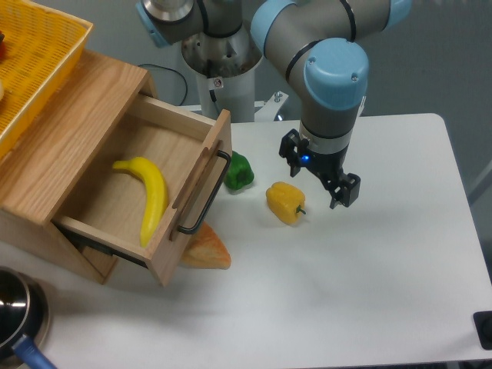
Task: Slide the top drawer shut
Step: 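Move the gripper down and toward the open drawer's front panel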
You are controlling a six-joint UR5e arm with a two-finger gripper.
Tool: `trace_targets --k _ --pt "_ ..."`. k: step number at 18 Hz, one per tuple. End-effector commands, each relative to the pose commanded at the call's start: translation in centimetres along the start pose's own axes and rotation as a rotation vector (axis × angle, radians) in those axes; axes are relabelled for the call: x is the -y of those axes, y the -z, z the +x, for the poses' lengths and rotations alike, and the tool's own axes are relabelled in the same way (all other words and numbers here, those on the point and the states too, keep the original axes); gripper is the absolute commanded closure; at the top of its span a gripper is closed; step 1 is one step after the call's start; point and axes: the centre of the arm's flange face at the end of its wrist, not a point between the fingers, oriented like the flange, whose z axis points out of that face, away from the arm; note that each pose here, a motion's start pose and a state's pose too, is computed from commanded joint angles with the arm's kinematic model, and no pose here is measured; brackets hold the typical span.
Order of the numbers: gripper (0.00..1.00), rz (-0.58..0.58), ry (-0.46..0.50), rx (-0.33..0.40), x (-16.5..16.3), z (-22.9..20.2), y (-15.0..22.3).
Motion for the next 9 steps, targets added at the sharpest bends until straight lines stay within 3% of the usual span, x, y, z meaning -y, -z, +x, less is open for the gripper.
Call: trace_targets --k 9 --pt "0.00 0.038 0.002 0.035 1.5 0.0 -0.5"
